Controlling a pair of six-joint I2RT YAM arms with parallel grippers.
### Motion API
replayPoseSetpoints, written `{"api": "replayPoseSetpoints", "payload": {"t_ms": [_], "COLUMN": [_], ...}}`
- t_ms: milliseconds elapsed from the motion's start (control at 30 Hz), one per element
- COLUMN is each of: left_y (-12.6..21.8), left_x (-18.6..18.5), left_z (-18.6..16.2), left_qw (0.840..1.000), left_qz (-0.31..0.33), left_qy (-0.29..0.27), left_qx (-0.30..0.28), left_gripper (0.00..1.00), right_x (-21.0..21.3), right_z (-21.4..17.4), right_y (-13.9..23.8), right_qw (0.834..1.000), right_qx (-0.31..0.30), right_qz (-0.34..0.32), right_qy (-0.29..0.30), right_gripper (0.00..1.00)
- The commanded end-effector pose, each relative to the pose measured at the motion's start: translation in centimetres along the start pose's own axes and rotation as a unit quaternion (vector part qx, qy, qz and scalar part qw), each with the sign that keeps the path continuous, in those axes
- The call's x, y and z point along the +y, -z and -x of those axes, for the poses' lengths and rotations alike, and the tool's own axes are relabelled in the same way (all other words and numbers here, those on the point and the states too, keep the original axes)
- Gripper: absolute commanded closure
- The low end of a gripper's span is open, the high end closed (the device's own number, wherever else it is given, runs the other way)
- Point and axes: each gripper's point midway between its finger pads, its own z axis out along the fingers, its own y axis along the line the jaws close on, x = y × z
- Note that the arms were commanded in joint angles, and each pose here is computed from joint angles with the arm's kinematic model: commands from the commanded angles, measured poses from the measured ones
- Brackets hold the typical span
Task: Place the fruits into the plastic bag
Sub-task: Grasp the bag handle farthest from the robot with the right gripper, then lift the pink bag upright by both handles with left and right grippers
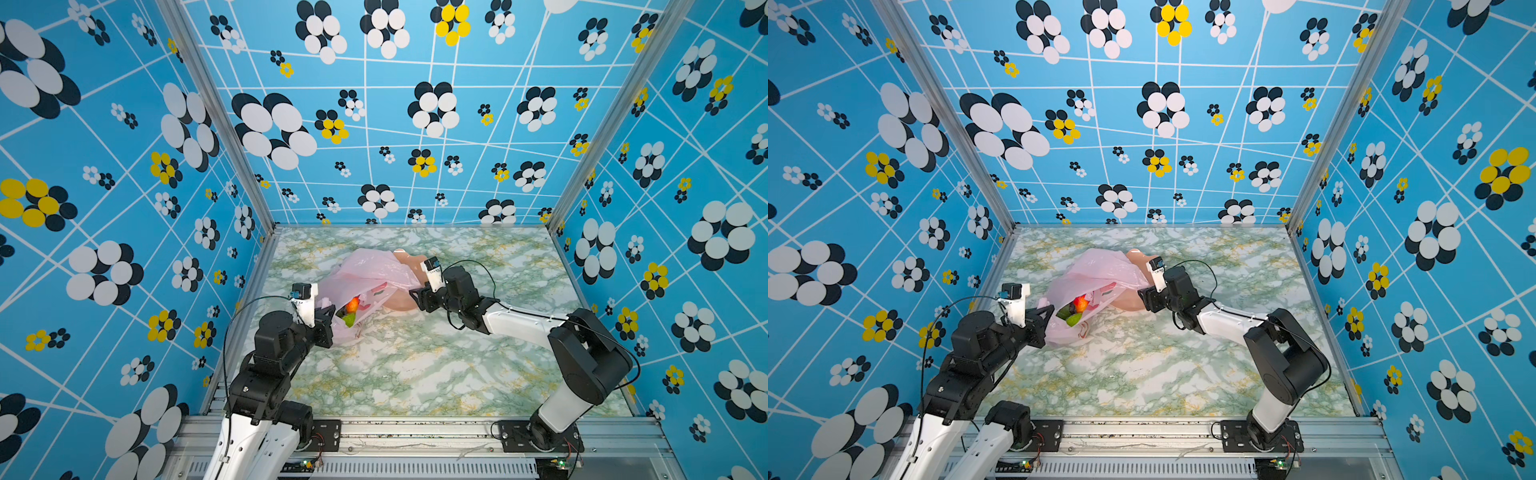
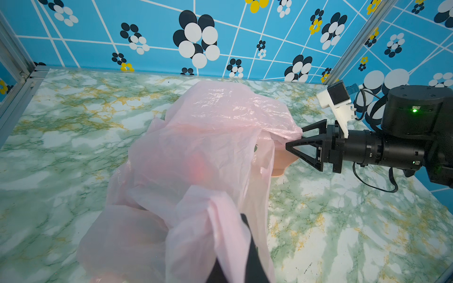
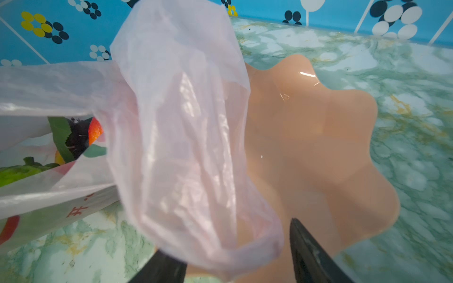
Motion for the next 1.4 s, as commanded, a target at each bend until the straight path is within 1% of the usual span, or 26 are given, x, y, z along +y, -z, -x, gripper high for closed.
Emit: {"api": "replayPoseSetpoints", "payload": {"t_ms": [0,100,200,333,433,467,567,767,867,967,1067,1167,1300,1367], "left_y": [0.2,0.2,0.1,0.1,0.1,0.1,0.2,0.2,0.5,1.4,2.5,4.3,7.3,8.6], "left_x": [0.3,0.3,0.4,0.3,0.4,0.4,0.5,0.4,0.8,1.5,1.7,2.3,3.5,3.9], "left_z": [0.0,0.0,0.0,-0.1,0.0,0.0,-0.1,0.0,0.3,1.2,3.0,5.6,9.3,10.9], "left_qw": [1.000,1.000,1.000,1.000,1.000,1.000,1.000,1.000,1.000,0.998,0.996,0.991,0.978,0.972], "left_qz": [0.010,0.009,0.010,0.009,0.010,0.011,0.013,0.011,0.025,0.052,0.072,0.113,0.182,0.205], "left_qy": [-0.006,-0.006,-0.006,-0.005,-0.006,-0.005,-0.005,-0.005,-0.006,0.002,0.004,0.000,0.000,0.004], "left_qx": [0.001,0.001,0.002,0.003,0.002,0.002,0.002,0.002,-0.005,-0.029,-0.050,-0.066,-0.099,-0.117], "left_gripper": [1.00,1.00,1.00,1.00,1.00,1.00,1.00,1.00,1.00,1.00,1.00,1.00,1.00,1.00], "right_x": [0.4,0.3,-0.1,-0.3,-0.2,-0.2,0.0,0.6,1.3,2.6,4.5,6.7,8.2,8.6], "right_z": [0.8,0.3,0.4,1.0,1.5,1.9,3.3,7.7,10.7,14.5,18.5,21.9,25.1,26.2], "right_y": [-0.4,-0.6,-0.5,-0.8,-1.0,-0.9,-0.3,2.2,3.9,6.1,8.3,10.1,11.2,11.5], "right_qw": [1.000,1.000,1.000,0.999,0.999,0.999,0.998,0.993,0.989,0.983,0.974,0.965,0.953,0.950], "right_qx": [-0.011,-0.006,-0.017,-0.028,-0.032,-0.036,-0.055,-0.110,-0.143,-0.182,-0.218,-0.245,-0.277,-0.287], "right_qz": [0.019,0.020,0.015,0.019,0.021,0.020,0.020,0.018,0.021,0.025,0.041,0.070,0.092,0.098], "right_qy": [-0.013,-0.014,-0.018,-0.031,-0.033,-0.036,-0.039,-0.032,-0.018,0.009,0.038,0.068,0.078,0.078], "right_gripper": [0.36,0.37,0.46,0.66,0.92,0.99,1.00,1.00,1.00,1.00,1.00,1.00,1.00,1.00]}}
